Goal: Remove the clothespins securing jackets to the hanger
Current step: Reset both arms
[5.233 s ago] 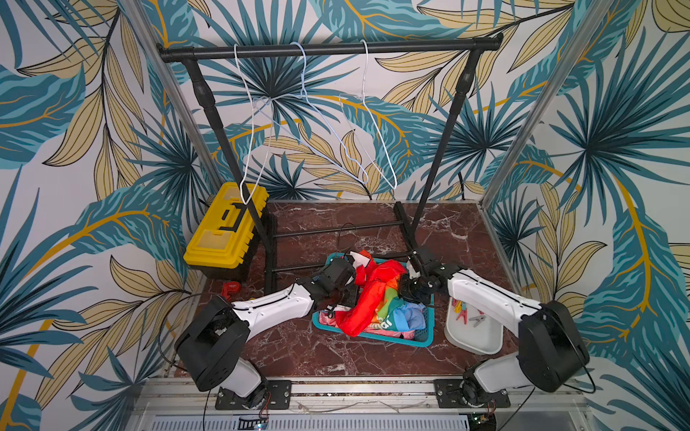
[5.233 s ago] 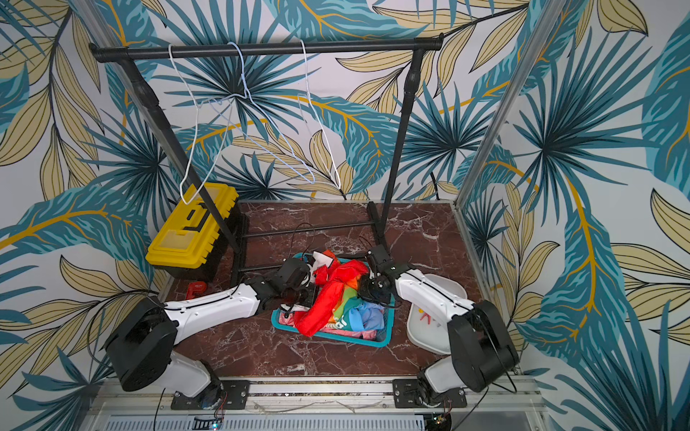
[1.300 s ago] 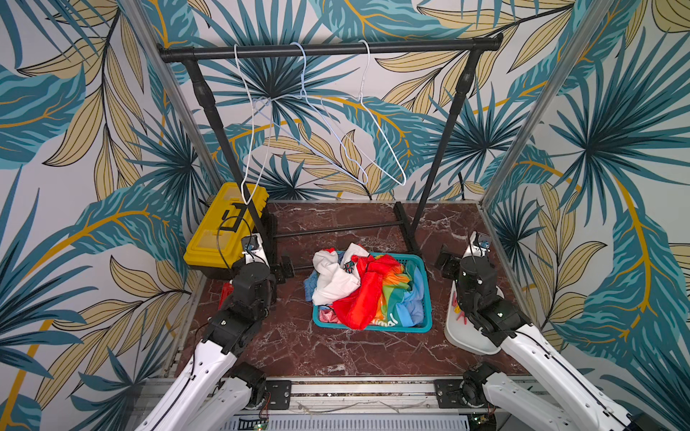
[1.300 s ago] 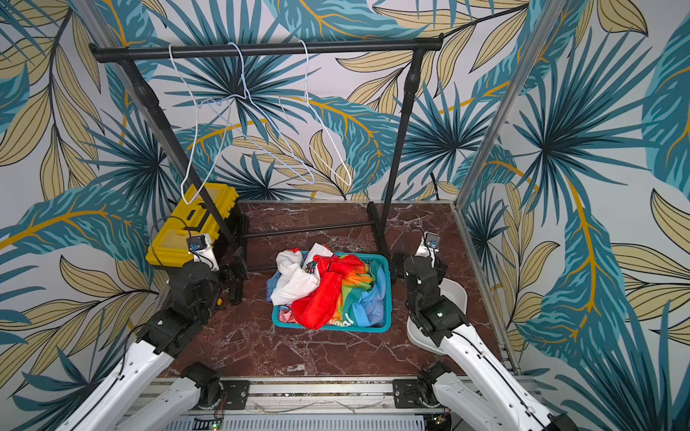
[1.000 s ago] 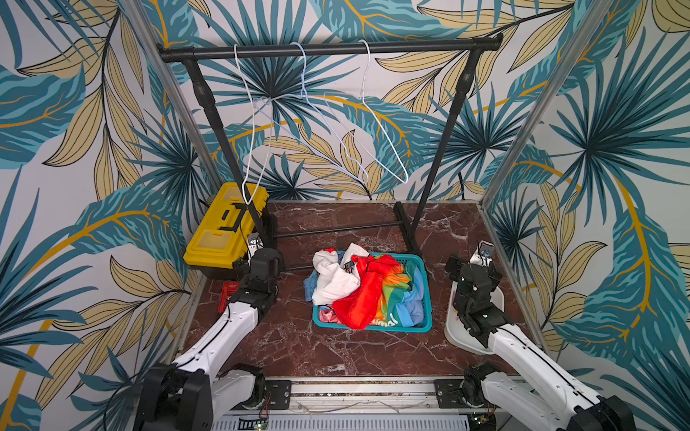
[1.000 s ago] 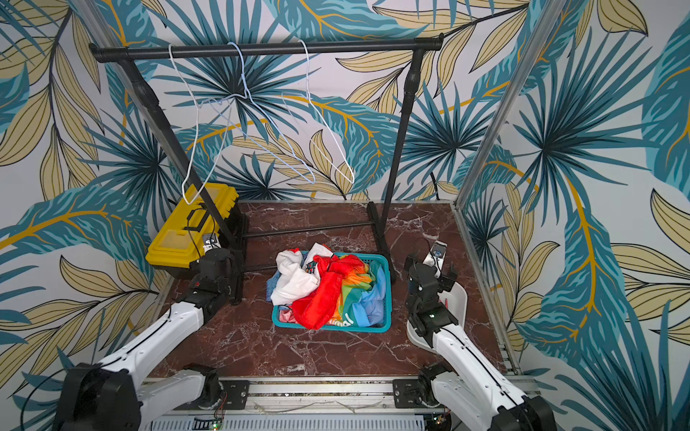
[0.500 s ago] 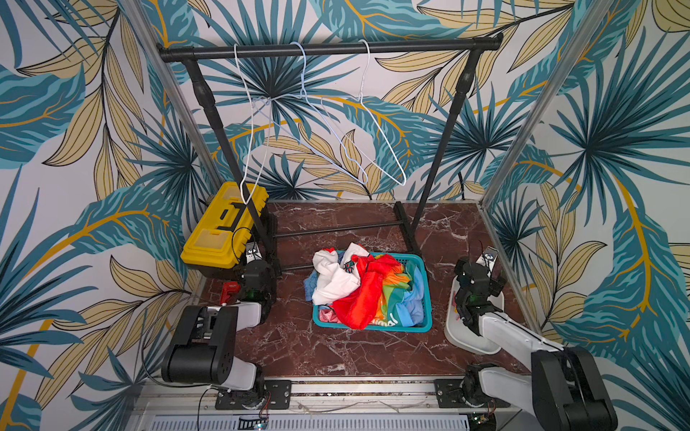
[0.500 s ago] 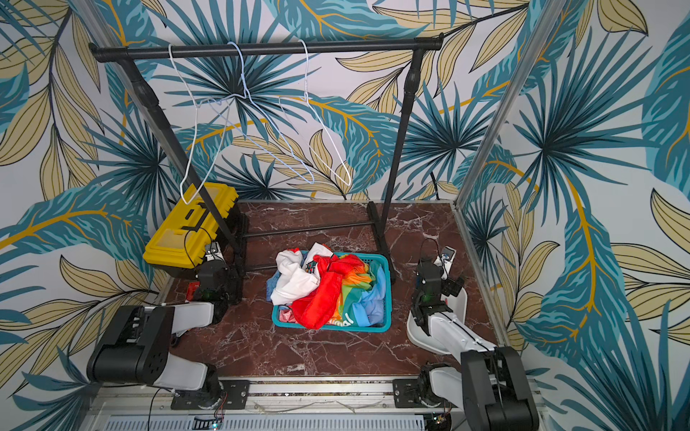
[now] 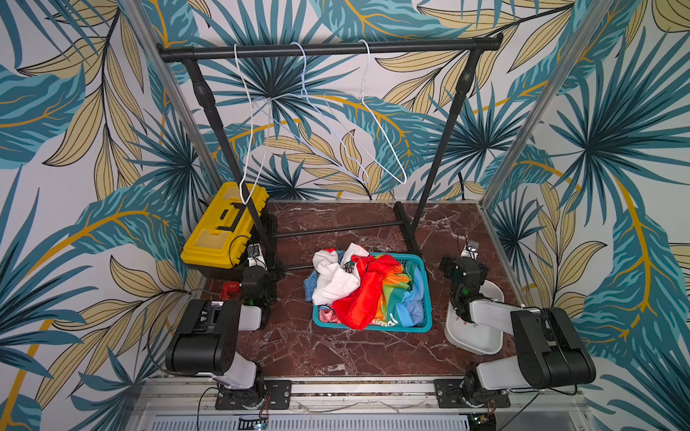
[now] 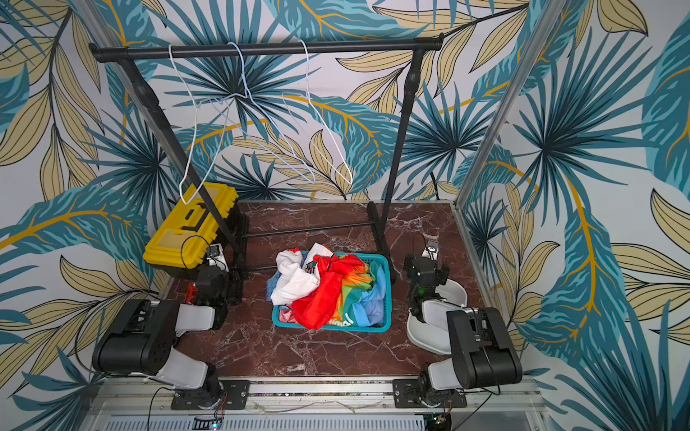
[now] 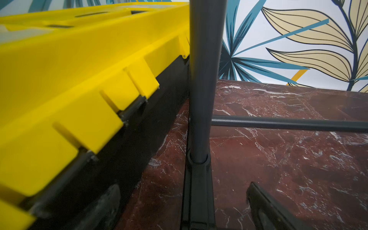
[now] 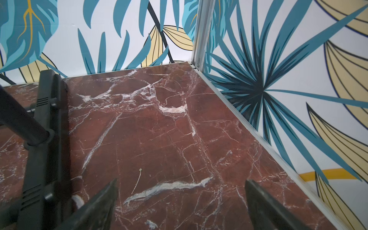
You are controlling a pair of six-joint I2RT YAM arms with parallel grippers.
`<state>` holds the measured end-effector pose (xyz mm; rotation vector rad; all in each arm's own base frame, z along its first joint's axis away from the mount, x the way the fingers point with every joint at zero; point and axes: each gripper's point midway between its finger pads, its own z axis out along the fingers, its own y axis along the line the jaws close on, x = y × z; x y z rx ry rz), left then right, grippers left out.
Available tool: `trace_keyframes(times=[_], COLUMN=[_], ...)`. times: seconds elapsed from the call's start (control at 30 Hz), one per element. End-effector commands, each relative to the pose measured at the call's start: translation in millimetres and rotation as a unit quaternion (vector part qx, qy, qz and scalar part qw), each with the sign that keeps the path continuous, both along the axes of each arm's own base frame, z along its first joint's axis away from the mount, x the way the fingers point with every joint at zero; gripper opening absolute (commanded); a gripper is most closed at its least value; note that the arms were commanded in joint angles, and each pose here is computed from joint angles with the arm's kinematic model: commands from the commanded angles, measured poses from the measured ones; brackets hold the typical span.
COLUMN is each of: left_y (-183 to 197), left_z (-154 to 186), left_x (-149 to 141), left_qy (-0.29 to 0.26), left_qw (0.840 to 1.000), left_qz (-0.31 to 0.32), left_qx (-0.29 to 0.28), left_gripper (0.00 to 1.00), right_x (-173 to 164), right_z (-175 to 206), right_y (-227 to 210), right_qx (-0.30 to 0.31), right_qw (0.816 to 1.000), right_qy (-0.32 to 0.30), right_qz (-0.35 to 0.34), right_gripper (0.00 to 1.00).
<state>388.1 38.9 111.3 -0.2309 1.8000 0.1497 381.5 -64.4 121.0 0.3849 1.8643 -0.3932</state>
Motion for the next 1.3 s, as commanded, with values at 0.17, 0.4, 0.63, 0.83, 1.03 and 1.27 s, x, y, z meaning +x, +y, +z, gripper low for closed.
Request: trace_keyframes(times=[0.17, 0.4, 0.63, 0.83, 1.03, 1.27], left_y=[-0.2, -5.7, -5.6, -5.5, -5.4, -5.6], left_z=[7.3, 7.3, 7.6, 7.6, 7.9, 7.9], left_x=[8.9, 10.6, 10.9, 10.8, 11.0, 11.0], left_qy=[-0.012, -0.011, -0.011, -0.011, -0.012, -0.011], left_qw=[1.000, 1.000, 1.000, 1.000, 1.000, 1.000], left_qz=[-0.008, -0.018, -0.017, -0.017, -0.017, -0.018], left_qx=[0.009, 0.018, 0.018, 0.018, 0.017, 0.017], left_gripper=[1.00, 0.99, 1.00, 1.00, 1.00, 1.00], right_x=[7.6, 7.6, 7.6, 7.5, 7.6, 7.8], right_z=[1.6, 1.6, 1.5, 1.4, 1.3, 1.7], right_y=[5.0, 5.0, 5.2, 4.9, 5.4, 5.2], right_qx=[0.007, 0.007, 0.007, 0.007, 0.007, 0.006], right_qw=[1.000, 1.000, 1.000, 1.000, 1.000, 1.000], right_qy=[-0.002, -0.002, -0.002, -0.002, -0.002, -0.002], right_qz=[0.028, 0.028, 0.028, 0.028, 0.028, 0.028], right_gripper=[0.99, 1.00, 1.00, 1.00, 1.00, 0.99])
